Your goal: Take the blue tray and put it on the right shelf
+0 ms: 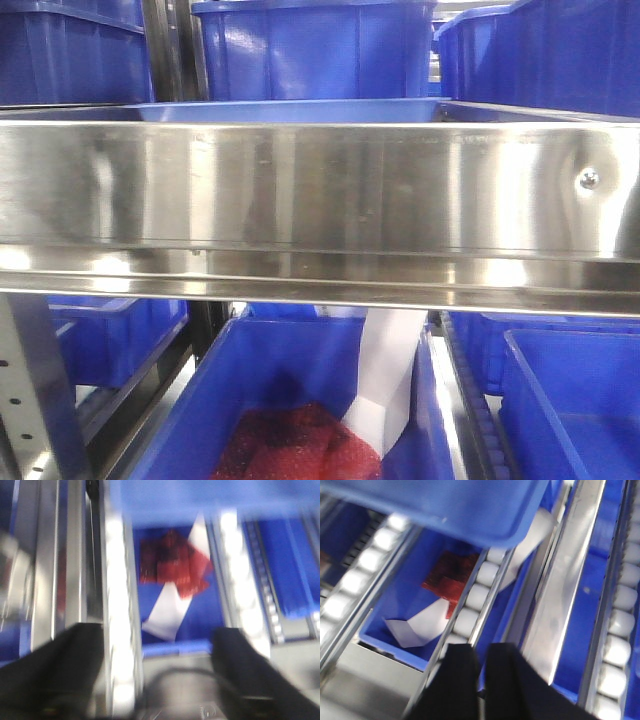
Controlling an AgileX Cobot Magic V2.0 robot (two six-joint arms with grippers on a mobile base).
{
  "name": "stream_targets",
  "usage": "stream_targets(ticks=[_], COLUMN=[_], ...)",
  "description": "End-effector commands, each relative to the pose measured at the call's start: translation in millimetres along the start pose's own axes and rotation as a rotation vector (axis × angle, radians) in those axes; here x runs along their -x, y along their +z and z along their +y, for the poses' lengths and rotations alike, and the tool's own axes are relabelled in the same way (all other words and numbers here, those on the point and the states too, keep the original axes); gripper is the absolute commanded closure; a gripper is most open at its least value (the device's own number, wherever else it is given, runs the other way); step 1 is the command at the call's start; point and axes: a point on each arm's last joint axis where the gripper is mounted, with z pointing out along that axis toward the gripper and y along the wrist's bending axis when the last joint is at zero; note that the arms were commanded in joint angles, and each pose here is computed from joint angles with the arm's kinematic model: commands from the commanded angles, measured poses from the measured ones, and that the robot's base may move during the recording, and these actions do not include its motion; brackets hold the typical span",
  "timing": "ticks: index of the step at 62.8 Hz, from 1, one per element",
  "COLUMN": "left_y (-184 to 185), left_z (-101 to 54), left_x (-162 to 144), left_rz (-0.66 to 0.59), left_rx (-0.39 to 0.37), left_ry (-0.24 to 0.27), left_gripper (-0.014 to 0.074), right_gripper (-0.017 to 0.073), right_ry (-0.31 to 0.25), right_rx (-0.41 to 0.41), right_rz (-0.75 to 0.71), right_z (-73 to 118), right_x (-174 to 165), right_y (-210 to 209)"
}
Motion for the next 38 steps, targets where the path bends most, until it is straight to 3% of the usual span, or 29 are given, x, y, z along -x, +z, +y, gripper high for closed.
stream_targets(ticks=[1, 17, 28, 38], left_y=[-39, -80, -84, -77], left_z=[-2.1, 4.5, 14.4, 20.8], left_x=[-23, -108, -167, -207], left_rz=[-0.113, -0.327, -0.493, -0.64], left_rx=[-0.034, -0.112, -0.135, -0.155], left_ry=[0.015, 0.023, 0.017, 0.014], left_gripper=[0.0403, 0.0644, 0.0642, 0.0642], right_gripper=[0.0501, 0.0501, 0.0501, 0.0501], right_ry=[-0.023, -0.045, -0.122, -0.152], right_rx=[0.04, 0.098, 0.122, 0.141], right_rz=[-0.196, -0.395, -0.542, -0.681], right_z=[-5.7, -26.8, -39.5, -48.9], right_x=[-8, -85, -142, -187], right_y=[-41, -82, -86, -80])
